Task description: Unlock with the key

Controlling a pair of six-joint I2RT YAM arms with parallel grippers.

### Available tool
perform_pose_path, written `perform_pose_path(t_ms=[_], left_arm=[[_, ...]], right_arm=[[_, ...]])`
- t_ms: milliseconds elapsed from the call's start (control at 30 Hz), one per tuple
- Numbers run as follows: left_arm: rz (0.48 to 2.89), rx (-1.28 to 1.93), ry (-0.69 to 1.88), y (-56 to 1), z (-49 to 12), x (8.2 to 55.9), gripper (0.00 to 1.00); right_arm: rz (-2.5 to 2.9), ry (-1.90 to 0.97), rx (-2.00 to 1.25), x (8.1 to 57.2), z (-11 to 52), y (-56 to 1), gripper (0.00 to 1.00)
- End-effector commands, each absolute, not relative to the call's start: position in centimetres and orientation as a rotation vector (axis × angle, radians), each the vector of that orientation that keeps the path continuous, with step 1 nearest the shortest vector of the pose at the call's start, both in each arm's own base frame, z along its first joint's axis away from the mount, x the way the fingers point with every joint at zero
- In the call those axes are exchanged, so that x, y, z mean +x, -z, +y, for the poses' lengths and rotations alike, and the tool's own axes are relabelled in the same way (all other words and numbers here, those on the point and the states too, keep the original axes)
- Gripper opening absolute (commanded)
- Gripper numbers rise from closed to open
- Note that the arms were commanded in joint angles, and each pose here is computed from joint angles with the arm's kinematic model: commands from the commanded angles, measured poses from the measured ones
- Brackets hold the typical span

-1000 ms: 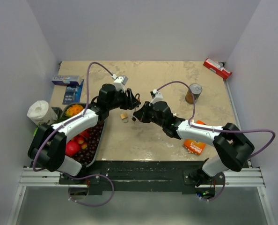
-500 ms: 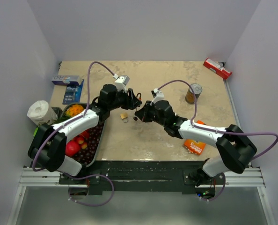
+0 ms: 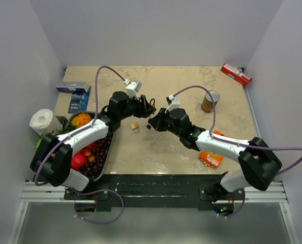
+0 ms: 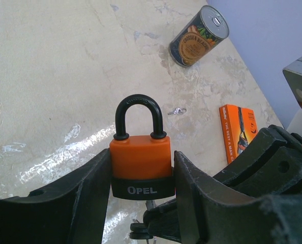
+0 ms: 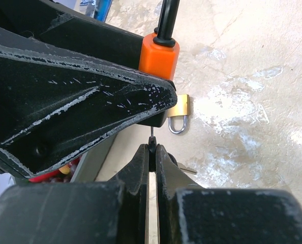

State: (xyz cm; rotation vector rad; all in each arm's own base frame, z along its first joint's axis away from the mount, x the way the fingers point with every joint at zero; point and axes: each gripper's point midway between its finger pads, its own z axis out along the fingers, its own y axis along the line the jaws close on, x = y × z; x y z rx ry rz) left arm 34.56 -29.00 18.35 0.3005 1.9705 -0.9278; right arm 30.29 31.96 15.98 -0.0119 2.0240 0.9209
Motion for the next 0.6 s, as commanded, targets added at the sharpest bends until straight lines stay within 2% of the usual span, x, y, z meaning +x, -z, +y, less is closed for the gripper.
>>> perform_pose_path(t_ms=[0, 567], left_arm=[[2.052, 0.406, 0.988, -16.6, -30.3, 31.3, 0.0], [2.083, 0.436, 0.945, -15.1, -31.2, 30.7, 0.0]], right_arm=[[1.65, -0.888, 0.158, 34.9, 29.0, -25.9, 0.0], [1.56, -0.84, 0.182, 35.7, 27.5, -28.8, 0.0]])
